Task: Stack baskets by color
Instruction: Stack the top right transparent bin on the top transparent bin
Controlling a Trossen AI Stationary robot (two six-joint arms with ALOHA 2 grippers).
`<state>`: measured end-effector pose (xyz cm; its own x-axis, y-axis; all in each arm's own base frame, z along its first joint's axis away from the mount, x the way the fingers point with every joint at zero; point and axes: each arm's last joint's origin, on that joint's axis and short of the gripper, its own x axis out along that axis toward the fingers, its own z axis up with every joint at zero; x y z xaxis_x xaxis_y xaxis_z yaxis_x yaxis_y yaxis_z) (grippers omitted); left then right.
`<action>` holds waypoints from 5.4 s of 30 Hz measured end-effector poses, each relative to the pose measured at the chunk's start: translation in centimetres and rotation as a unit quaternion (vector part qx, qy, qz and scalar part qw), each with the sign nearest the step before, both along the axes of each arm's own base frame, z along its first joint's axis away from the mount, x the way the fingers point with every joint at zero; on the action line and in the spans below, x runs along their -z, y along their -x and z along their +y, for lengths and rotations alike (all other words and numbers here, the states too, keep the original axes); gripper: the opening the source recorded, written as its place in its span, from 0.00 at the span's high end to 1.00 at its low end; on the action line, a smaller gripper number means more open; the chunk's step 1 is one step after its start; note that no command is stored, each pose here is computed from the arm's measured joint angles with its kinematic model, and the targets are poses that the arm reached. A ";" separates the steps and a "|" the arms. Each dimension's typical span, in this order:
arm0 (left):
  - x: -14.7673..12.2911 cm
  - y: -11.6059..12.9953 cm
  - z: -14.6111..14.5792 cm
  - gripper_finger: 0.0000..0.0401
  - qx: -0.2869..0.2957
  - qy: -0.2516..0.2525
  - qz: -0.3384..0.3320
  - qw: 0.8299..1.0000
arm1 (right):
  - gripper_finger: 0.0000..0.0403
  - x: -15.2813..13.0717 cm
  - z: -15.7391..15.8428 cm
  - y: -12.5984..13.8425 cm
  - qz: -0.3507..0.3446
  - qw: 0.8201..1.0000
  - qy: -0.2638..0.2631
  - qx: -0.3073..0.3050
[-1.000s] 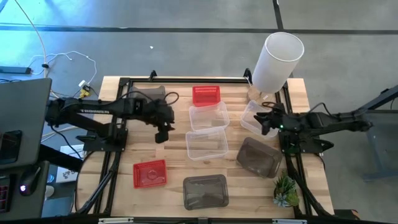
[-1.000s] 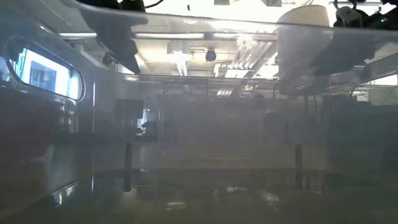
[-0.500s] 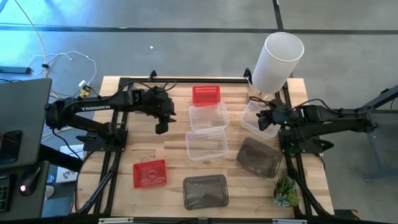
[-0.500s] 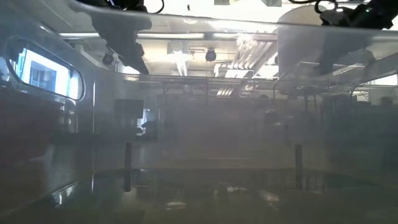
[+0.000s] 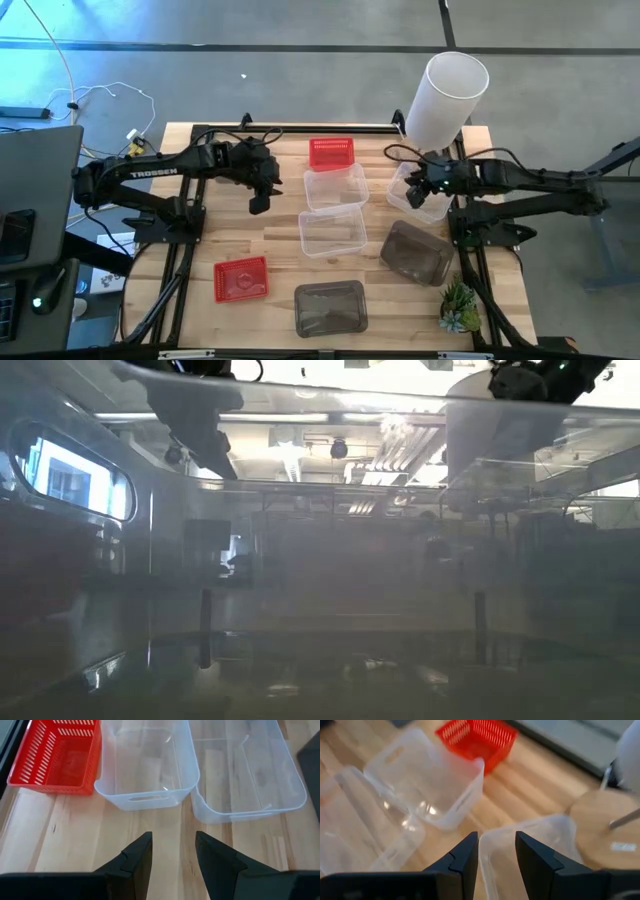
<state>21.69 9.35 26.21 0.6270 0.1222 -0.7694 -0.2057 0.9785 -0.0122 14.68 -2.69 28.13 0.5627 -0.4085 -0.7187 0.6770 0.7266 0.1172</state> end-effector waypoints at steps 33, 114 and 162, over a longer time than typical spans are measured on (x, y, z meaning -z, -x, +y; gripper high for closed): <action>0.0 0.0 0.0 0.66 -0.007 0.005 0.001 1.000 | 0.71 7.3 -1.5 -5.0 0.238 0.959 -0.150 -0.023; 0.5 0.6 -0.3 0.66 -0.045 0.047 0.036 0.997 | 1.00 -8.7 -0.3 -17.7 0.058 0.915 0.298 -0.264; 0.9 1.2 -0.3 0.66 -0.064 0.037 0.078 0.994 | 1.00 3.2 0.4 -25.0 0.311 0.870 0.062 -0.378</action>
